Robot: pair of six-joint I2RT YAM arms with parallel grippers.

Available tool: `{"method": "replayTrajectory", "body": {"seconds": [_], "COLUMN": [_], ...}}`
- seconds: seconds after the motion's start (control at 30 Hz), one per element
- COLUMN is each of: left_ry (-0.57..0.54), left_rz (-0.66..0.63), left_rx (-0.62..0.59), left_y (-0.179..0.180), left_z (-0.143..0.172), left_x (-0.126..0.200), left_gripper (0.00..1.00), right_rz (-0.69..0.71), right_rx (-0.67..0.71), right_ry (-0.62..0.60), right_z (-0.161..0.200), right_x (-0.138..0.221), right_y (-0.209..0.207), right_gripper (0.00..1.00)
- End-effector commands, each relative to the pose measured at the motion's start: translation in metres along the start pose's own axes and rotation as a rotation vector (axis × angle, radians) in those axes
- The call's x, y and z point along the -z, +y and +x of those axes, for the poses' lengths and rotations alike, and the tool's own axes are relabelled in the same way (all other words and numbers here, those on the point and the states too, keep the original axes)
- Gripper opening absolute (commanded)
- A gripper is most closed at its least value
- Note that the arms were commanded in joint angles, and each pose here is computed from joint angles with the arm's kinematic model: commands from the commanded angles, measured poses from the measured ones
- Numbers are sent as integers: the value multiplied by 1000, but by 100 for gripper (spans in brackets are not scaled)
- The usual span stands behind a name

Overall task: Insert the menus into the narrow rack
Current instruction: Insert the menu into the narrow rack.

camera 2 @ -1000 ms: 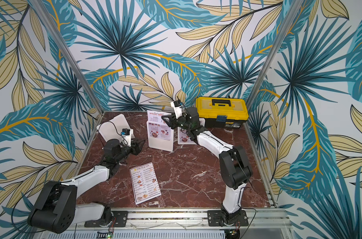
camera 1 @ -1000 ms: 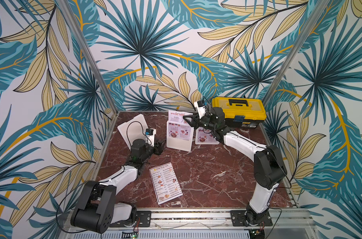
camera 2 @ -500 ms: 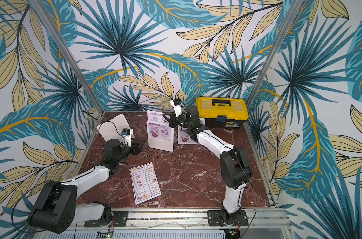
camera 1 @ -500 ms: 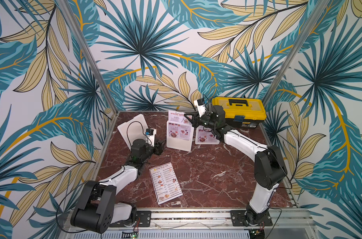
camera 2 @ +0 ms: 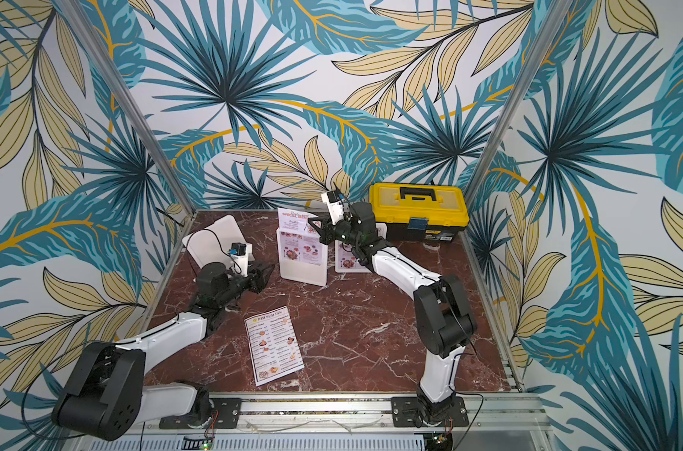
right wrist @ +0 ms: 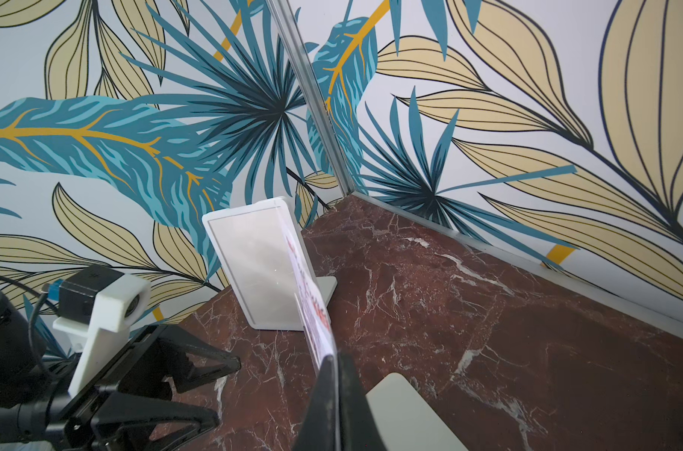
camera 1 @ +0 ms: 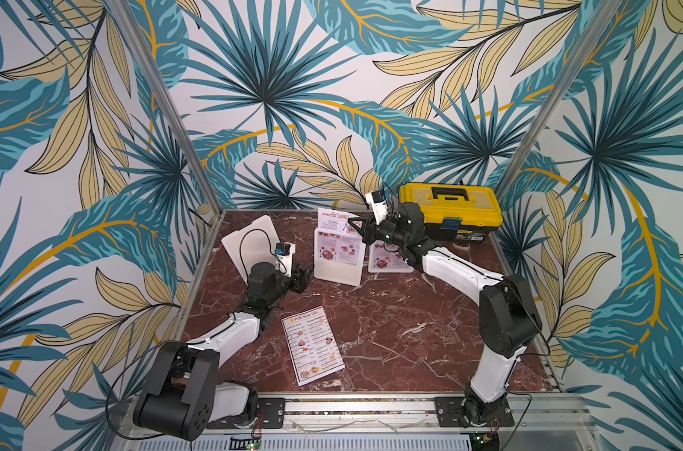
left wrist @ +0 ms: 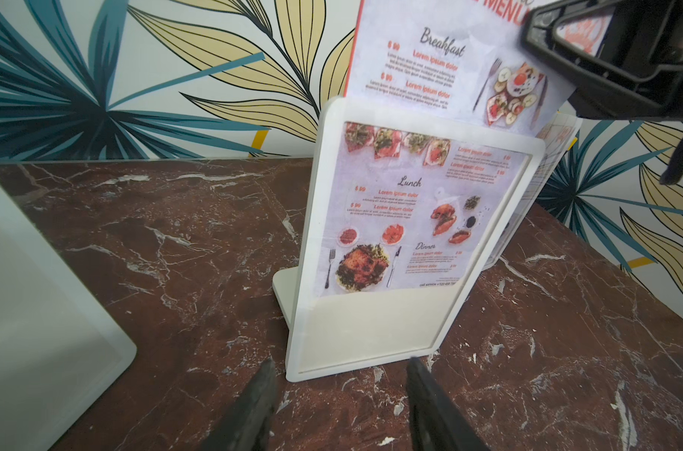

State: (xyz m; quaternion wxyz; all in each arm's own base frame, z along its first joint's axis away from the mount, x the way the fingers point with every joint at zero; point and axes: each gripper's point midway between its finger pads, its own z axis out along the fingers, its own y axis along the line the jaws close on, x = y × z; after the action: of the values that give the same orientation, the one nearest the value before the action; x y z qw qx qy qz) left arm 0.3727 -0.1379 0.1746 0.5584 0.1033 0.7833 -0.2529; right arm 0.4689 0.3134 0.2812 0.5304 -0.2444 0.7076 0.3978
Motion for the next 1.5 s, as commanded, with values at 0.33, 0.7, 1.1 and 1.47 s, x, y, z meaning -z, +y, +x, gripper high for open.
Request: {"method": "replayTrajectory", "body": {"seconds": [0.33,0.7,1.1,1.47], "left_ry": [-22,-22,-22,-22], "left_rz": [0,1,2,0], "left_rx": [-26,-27,-29,-29], "left_y": [-2,-2,-3,-2], "left_z": [-4,-4,-4,-4], "left_x": [1,1,0,0], "left_gripper": [53,54,54,54], "right_rz": [27,-10,14,11], "right_rx": [52,81,81,77], "right_ry": [27,35,-20,-12], "right_z": [7,23,1,2], "right_x": [6,8,15,11], "right_y": [-1,3,7,4], "right_gripper": [7,0,33,9]}}
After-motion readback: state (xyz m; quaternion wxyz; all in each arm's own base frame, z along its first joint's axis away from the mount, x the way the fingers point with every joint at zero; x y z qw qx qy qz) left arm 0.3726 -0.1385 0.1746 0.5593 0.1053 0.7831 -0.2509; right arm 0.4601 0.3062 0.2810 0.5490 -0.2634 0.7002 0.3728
